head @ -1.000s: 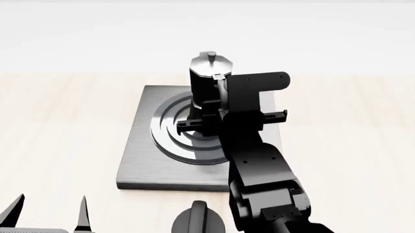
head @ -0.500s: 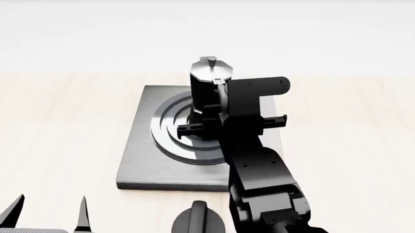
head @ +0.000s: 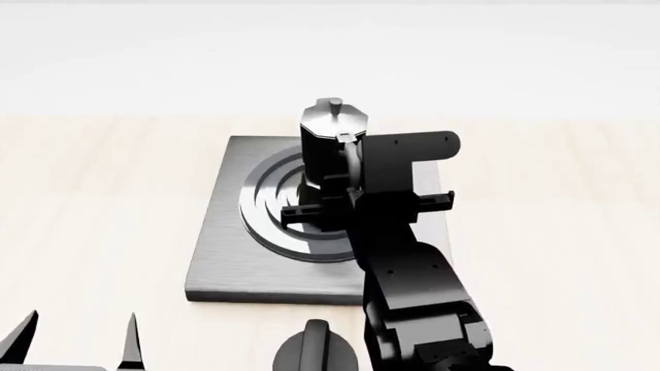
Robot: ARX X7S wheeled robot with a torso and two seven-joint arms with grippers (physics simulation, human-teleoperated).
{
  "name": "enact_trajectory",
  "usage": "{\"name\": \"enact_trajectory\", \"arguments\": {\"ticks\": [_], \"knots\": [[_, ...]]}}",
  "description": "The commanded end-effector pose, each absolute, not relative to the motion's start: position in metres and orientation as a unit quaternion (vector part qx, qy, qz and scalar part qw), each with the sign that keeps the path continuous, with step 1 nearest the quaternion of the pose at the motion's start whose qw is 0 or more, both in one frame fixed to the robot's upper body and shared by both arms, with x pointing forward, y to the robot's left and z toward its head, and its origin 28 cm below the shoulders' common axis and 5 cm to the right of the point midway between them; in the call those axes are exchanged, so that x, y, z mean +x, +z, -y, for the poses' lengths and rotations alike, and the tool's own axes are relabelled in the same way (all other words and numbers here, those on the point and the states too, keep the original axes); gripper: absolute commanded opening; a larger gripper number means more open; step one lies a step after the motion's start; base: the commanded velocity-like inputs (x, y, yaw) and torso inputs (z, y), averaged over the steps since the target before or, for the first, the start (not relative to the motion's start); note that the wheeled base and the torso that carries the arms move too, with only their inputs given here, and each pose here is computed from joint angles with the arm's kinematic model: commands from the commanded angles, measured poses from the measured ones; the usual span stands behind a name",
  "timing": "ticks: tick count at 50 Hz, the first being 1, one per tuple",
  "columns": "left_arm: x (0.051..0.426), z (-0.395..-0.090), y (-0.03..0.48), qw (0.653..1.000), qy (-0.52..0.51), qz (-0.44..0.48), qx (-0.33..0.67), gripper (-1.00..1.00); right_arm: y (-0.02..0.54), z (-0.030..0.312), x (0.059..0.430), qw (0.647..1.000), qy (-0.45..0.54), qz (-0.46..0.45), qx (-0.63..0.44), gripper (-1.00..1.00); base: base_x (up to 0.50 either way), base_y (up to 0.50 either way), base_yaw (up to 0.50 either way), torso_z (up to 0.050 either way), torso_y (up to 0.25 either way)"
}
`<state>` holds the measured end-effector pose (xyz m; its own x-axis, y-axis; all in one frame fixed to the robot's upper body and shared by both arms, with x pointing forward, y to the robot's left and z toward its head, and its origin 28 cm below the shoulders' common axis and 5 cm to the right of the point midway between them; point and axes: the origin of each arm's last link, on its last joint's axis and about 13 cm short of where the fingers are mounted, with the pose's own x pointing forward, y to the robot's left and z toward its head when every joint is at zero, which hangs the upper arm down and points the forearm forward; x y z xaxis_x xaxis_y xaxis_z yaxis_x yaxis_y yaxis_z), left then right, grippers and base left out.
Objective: Put the moka pot on the stove.
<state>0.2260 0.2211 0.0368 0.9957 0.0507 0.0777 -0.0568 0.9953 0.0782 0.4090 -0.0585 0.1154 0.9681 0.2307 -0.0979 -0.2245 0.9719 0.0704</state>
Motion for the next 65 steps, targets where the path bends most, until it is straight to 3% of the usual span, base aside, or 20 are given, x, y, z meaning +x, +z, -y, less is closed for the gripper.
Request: {"name": "enact_trajectory", "arguments": {"ticks": [1, 33, 34, 65], "knots": [[0.225, -0.221, 0.037, 0.998, 0.024, 0.039, 0.038, 1.00, 0.112, 0.056, 0.408, 0.991, 0.118, -0.053, 0.035, -1.00, 0.00, 0.00, 0.00, 0.000, 0.000], [0.226, -0.220, 0.036, 0.998, 0.022, 0.037, 0.039, 1.00, 0.096, 0.056, 0.400, 0.988, 0.130, -0.069, 0.054, -1.00, 0.00, 0.00, 0.00, 0.000, 0.000], [0.226, -0.220, 0.036, 0.998, 0.023, 0.037, 0.039, 1.00, 0.096, 0.056, 0.400, 0.988, 0.130, -0.070, 0.053, 1.00, 0.00, 0.00, 0.00, 0.000, 0.000], [0.227, -0.219, 0.037, 0.998, 0.019, 0.037, 0.039, 1.00, 0.096, 0.057, 0.400, 0.989, 0.139, -0.034, 0.044, 1.00, 0.00, 0.00, 0.00, 0.000, 0.000]]}}
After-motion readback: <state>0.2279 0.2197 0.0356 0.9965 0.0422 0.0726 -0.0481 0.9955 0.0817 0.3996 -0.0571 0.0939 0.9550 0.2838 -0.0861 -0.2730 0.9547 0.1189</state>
